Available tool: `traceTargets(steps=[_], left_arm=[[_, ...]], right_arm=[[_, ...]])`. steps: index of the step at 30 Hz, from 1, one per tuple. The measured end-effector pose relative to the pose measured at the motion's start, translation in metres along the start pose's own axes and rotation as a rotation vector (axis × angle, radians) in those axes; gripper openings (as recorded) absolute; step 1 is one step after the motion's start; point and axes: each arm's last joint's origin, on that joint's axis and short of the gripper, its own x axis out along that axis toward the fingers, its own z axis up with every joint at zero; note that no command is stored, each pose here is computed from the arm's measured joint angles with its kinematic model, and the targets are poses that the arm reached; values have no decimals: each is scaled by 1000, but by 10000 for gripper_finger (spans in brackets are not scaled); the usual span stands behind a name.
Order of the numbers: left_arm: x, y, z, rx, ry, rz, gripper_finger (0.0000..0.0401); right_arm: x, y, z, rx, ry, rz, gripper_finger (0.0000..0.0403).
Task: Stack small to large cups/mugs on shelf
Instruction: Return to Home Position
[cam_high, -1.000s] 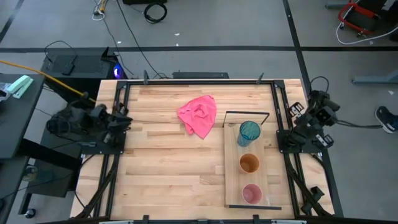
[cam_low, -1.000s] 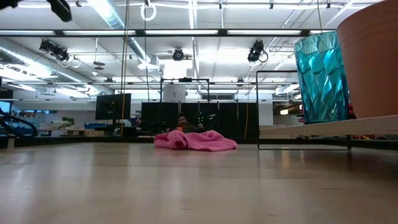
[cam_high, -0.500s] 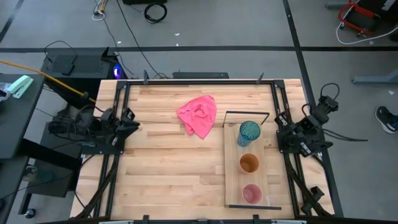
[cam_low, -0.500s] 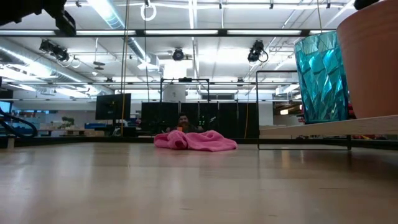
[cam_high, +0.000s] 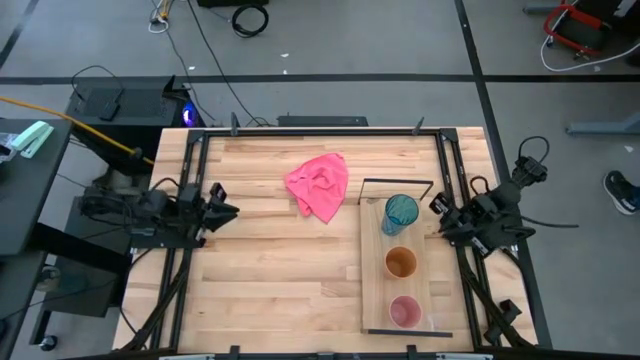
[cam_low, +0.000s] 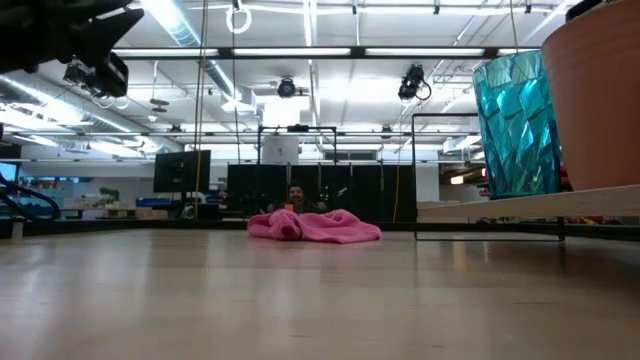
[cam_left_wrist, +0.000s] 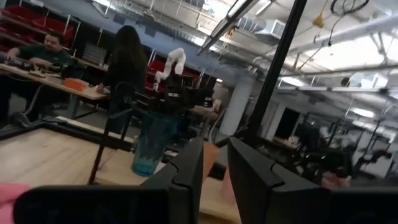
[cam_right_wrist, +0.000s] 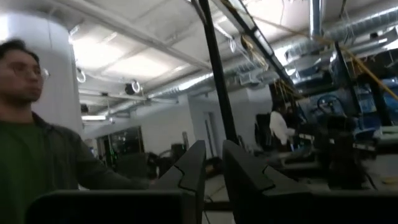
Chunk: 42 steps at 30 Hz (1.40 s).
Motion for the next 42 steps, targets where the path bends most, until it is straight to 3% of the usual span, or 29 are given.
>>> traceTargets(steps=[15, 42], left_arm=[[-1, 6, -17, 261, 148, 34, 84], [-1, 6, -17, 254, 150, 34, 83]], right_arm=[[-7, -5, -37, -92, 392, -37, 62], [-10, -6, -42, -77, 448, -48, 62]])
